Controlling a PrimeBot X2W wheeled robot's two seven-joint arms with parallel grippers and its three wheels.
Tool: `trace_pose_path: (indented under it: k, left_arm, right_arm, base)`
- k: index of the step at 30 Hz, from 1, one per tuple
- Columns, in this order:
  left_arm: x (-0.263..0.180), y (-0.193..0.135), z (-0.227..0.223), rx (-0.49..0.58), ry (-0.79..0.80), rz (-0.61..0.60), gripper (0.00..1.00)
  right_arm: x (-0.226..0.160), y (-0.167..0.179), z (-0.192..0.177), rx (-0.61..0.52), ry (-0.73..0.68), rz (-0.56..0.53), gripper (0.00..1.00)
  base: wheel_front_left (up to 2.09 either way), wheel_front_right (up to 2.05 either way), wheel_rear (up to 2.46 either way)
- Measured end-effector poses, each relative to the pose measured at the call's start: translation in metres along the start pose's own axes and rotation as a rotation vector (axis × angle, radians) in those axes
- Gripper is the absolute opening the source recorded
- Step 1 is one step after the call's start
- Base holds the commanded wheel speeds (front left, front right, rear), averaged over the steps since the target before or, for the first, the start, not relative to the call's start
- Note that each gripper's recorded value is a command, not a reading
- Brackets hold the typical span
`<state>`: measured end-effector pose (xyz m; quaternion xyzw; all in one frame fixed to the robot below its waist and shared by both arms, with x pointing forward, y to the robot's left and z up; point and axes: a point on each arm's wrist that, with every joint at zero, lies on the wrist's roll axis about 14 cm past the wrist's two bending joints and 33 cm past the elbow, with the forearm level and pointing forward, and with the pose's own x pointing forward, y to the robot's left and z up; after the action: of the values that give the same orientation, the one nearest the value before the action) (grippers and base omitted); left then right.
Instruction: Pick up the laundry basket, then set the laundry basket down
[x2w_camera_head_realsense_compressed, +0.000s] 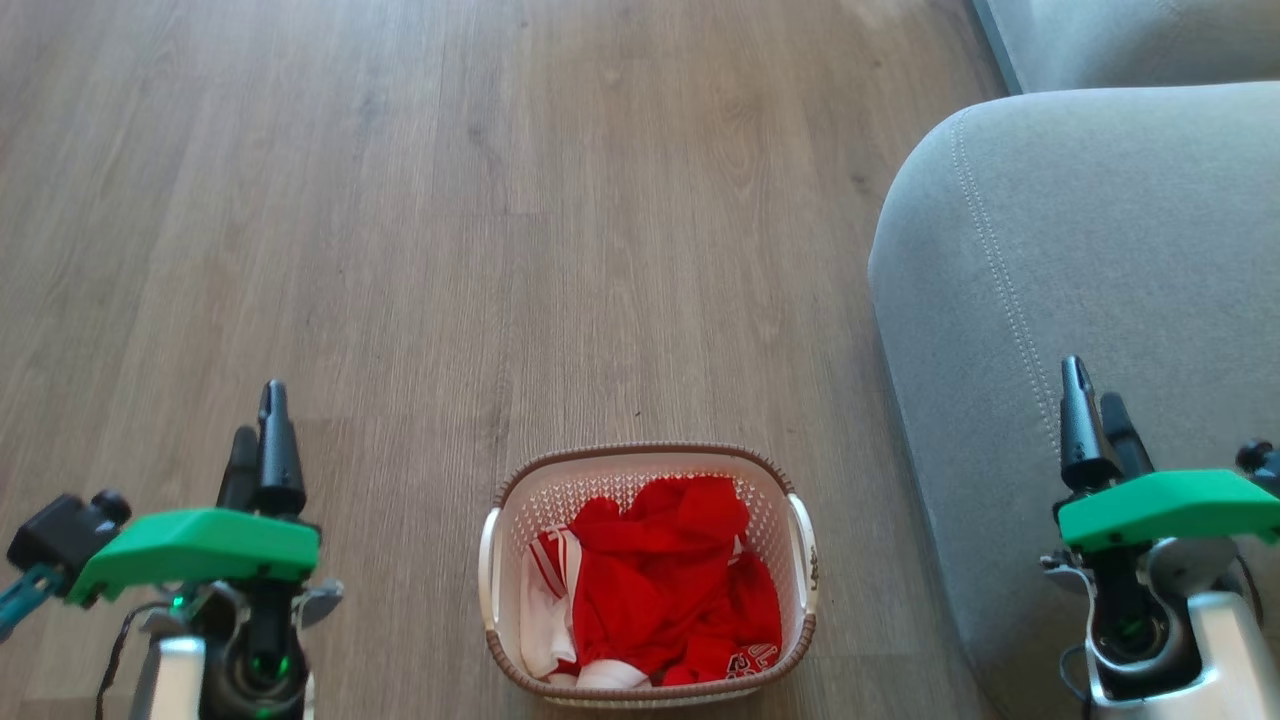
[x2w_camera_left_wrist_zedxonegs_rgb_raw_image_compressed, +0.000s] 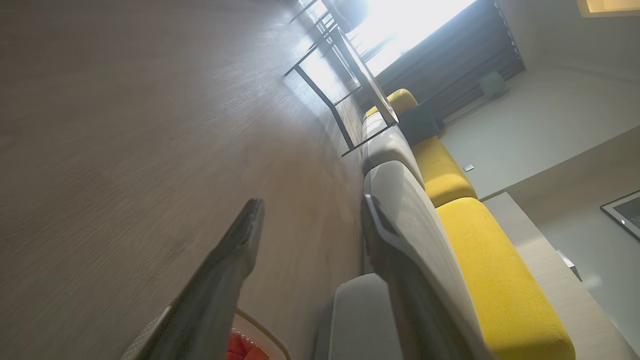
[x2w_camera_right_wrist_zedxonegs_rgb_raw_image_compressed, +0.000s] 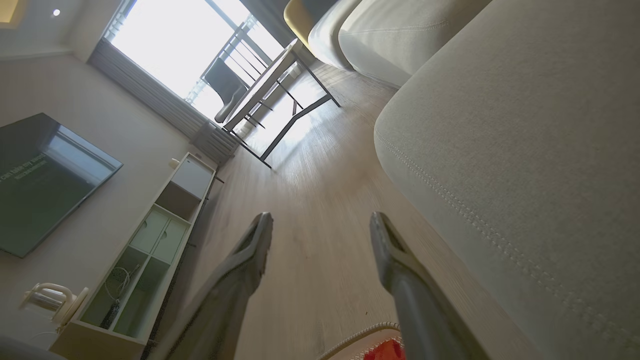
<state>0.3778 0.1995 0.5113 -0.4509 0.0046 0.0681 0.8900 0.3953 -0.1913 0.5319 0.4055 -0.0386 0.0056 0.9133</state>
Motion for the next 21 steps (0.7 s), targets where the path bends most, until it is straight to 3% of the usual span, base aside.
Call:
trace_pose_path:
  k: [12,21]
  left_arm:
    - [-0.002,-0.022,-0.019,0.248,0.020,-0.049,1.00]
    - [-0.004,-0.038,-0.046,0.539,0.065,-0.104,1.00]
  right_arm:
    - [0.003,0.024,-0.007,-0.213,0.010,0.083,1.00]
    - [0.004,0.040,-0.013,-0.383,0.012,0.149,1.00]
  base:
    - [0.00,0.00,0.00]
    - [0.00,0.00,0.00]
